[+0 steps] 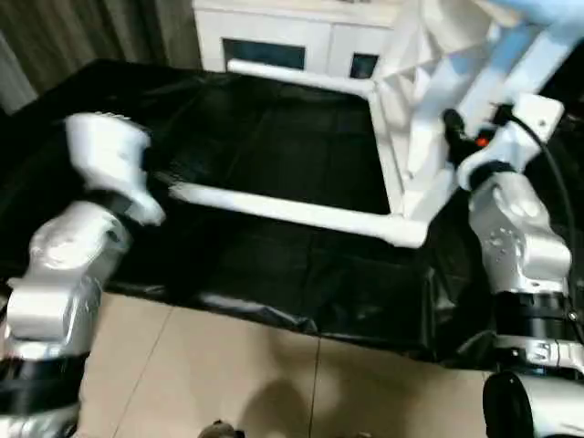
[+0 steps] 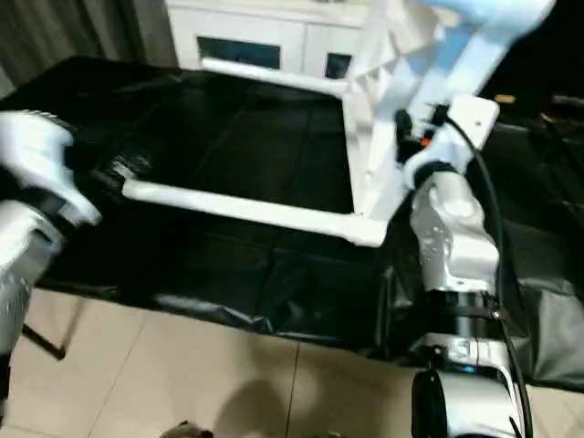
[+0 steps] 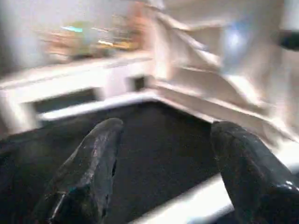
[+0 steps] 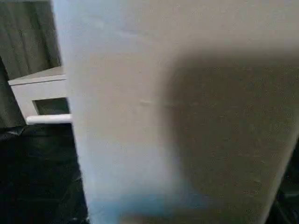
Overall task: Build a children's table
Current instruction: Flip table
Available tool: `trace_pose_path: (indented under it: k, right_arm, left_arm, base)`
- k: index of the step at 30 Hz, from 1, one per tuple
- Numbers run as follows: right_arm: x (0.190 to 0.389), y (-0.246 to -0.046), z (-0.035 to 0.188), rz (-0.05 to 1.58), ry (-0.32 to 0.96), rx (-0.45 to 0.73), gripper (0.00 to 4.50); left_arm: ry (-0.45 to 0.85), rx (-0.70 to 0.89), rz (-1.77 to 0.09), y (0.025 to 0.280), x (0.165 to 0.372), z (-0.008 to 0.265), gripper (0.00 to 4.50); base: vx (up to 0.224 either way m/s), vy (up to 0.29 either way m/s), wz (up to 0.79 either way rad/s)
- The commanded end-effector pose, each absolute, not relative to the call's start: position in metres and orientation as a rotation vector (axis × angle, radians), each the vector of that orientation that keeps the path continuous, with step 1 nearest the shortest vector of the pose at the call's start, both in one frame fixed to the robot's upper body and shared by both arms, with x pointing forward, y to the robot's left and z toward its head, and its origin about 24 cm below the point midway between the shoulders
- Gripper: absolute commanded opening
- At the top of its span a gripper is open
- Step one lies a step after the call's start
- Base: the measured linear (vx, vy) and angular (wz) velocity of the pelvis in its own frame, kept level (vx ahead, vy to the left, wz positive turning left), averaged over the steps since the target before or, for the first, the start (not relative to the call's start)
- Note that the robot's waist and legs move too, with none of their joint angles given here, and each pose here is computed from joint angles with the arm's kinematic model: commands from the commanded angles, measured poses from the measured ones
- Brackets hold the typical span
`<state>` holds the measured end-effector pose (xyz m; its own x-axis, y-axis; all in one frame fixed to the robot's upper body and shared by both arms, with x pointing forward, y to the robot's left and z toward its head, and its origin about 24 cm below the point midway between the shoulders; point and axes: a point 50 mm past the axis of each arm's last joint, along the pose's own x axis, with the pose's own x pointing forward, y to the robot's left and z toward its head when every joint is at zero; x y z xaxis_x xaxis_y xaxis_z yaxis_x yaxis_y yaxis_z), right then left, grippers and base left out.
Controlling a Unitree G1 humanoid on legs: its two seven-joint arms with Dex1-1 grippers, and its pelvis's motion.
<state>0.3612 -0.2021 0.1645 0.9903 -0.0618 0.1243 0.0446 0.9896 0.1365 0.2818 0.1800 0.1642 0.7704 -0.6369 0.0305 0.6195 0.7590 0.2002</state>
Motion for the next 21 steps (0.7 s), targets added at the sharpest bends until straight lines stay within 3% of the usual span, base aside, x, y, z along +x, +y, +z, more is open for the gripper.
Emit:
trace_pose_path:
  k: [1, 9, 12, 21]
  right_arm:
    - [0.363, -0.194, 0.176, -0.044, -0.165, 0.098, 1.90]
    - [0.367, -0.185, 0.169, -0.003, -0.101, 0.037, 1.90]
    - [0.366, -0.183, 0.173, 0.001, -0.117, 0.026, 2.59]
    - [0.347, -0.176, 0.167, 0.016, -0.195, 0.061, 3.35]
  left_arm:
    - [-0.050, 0.185, -0.854, 0.161, 0.270, 0.163, 3.36]
    - [-0.034, 0.203, -0.918, 0.154, 0.270, 0.166, 3.36]
    - [-0.034, 0.215, -0.911, 0.155, 0.272, 0.170, 3.36]
    - [-0.047, 0.260, -0.936, 0.151, 0.274, 0.176, 3.36]
  base:
    - [0.000, 0.000, 0.00]
    - [0.000, 0.000, 0.00]
    - [0.000, 0.000, 0.00]
    - [0.000, 0.000, 0.00]
